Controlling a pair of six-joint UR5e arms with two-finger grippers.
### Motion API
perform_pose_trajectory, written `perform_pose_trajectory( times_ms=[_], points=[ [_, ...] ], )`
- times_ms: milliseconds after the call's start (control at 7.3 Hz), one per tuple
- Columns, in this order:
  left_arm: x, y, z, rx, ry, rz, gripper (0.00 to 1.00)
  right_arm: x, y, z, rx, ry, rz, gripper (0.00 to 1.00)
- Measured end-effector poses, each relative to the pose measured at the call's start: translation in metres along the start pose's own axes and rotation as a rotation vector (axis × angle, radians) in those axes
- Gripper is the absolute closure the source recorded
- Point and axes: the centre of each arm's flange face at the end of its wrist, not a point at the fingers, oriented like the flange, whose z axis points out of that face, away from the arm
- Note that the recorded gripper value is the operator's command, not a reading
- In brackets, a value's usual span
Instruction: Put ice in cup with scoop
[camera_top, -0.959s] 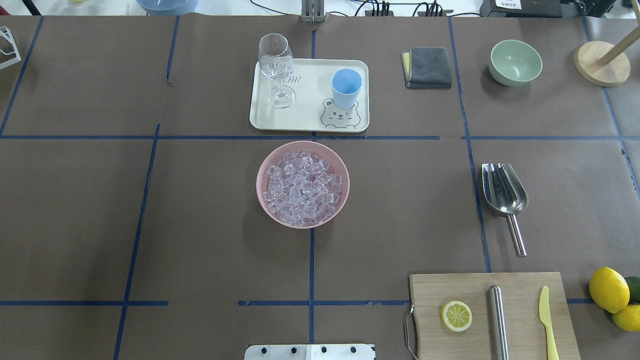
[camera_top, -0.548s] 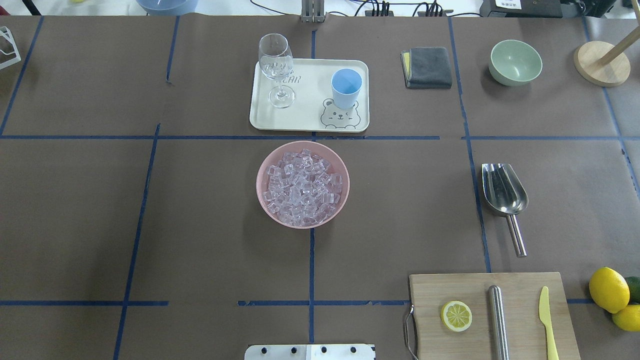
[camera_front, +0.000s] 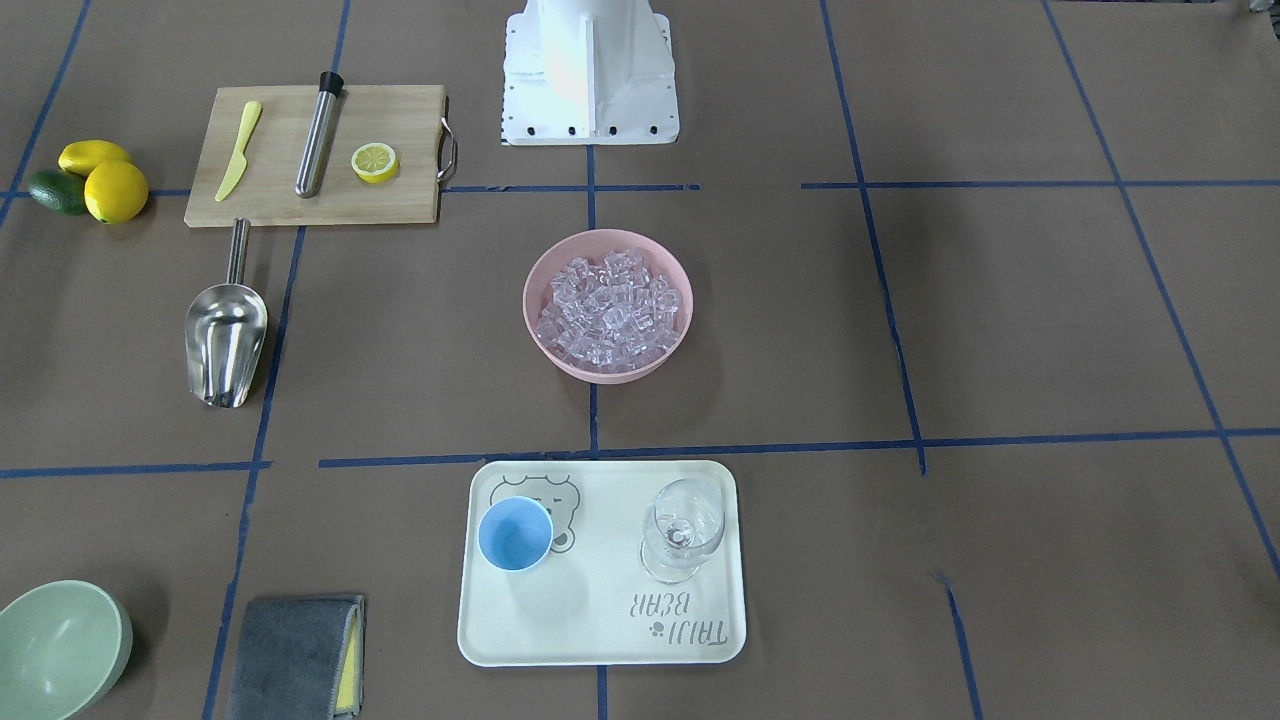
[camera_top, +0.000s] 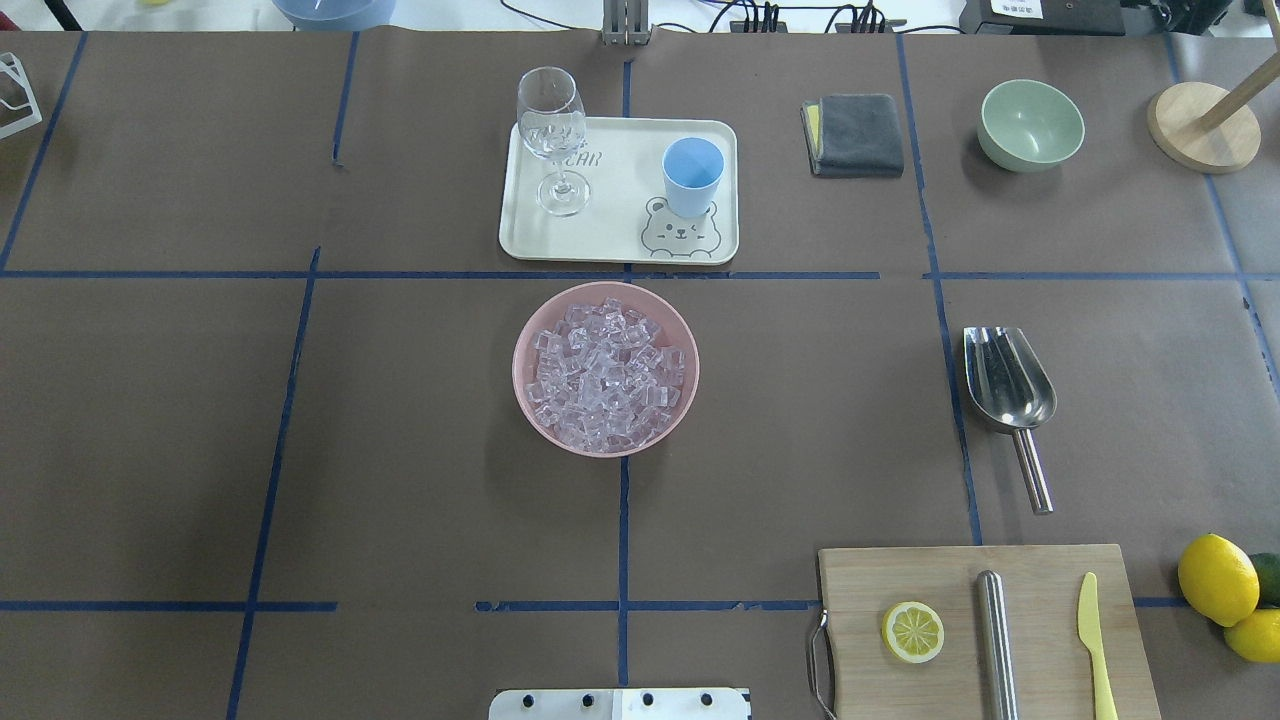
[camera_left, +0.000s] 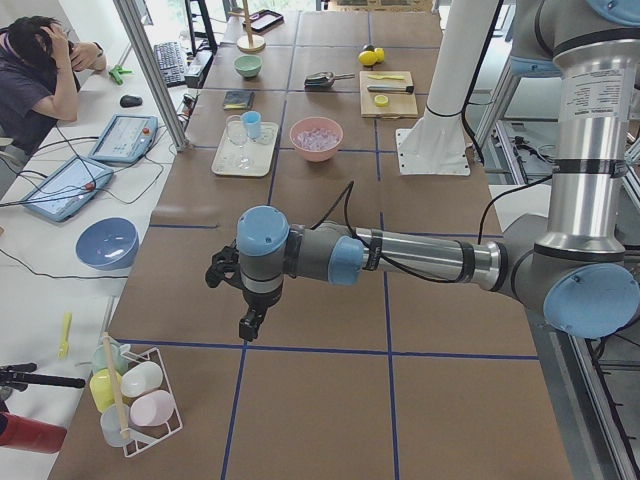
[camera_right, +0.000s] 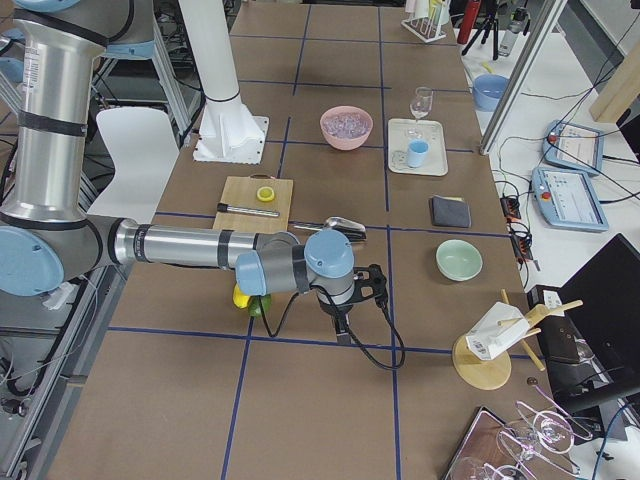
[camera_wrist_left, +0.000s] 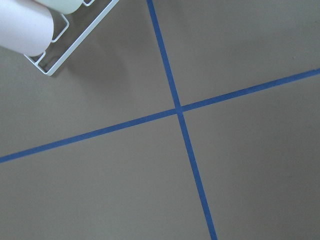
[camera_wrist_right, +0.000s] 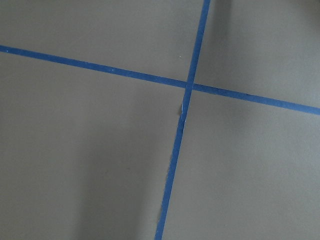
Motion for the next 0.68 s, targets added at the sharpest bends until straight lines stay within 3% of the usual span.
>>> perform_pose_trajectory(
  times_ms=[411,685],
  points=[
    [0.017,-0.020,-0.013,0.147,-0.025,0.152,0.00,-0.014,-0.011,0.002,-0.002,-0.011,-0.023,0.00],
    [0.042,-0.033,-0.006,0.209,-0.008,0.265,0.00,-0.034,-0.029,0.007,-0.008,-0.022,-0.027,0.00]
  ],
)
